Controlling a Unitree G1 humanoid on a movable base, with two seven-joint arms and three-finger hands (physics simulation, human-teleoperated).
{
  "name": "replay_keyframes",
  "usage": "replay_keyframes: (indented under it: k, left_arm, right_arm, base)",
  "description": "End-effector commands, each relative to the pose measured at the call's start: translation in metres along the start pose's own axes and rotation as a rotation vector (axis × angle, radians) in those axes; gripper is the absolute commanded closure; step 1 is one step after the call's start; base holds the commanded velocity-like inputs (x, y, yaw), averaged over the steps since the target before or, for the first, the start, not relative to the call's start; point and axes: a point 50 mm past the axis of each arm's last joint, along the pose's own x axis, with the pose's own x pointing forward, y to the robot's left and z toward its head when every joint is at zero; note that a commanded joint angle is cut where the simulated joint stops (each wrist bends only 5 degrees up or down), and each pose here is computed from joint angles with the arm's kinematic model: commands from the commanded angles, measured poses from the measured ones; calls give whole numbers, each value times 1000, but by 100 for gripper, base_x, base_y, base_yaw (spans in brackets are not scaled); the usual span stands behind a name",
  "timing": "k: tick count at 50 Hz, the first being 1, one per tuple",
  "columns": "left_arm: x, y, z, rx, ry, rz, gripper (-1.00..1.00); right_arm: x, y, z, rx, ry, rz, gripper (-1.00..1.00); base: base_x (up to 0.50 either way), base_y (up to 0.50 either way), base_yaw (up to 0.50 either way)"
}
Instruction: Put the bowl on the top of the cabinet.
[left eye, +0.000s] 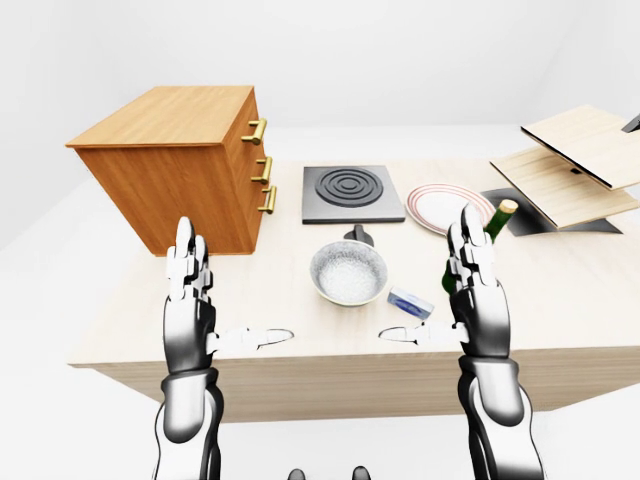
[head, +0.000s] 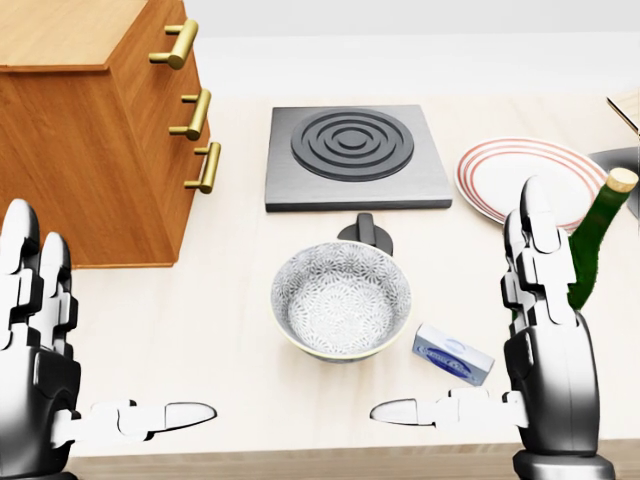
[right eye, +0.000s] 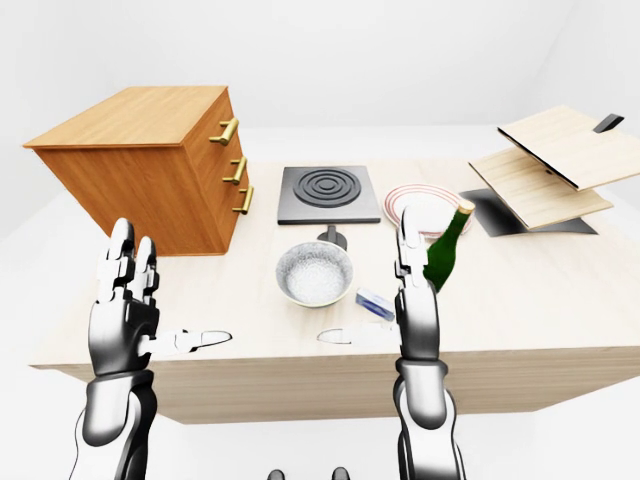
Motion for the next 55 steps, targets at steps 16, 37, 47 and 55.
replay_keyframes:
  k: [16, 37, 47, 55]
  left_arm:
    - [1, 1, -5, 3, 16, 6, -100]
    - [1, 0, -1, 2, 2, 5, -100]
    - [0, 0, -1, 0, 4, -1, -100]
    - [0, 0, -2, 0, 9, -3, -100]
  right_arm:
    - [1, 0, -4, 5, 14, -1, -100]
    - [1, 1, -4, 8, 16, 3, -100]
    - [0, 1, -4, 9, 19, 10, -100]
    - [0, 2, -6, 10, 27, 16, -100]
  base:
    - [0, 50, 0]
    - [0, 49, 0]
    - [0, 38, 0]
    - [0, 25, 0]
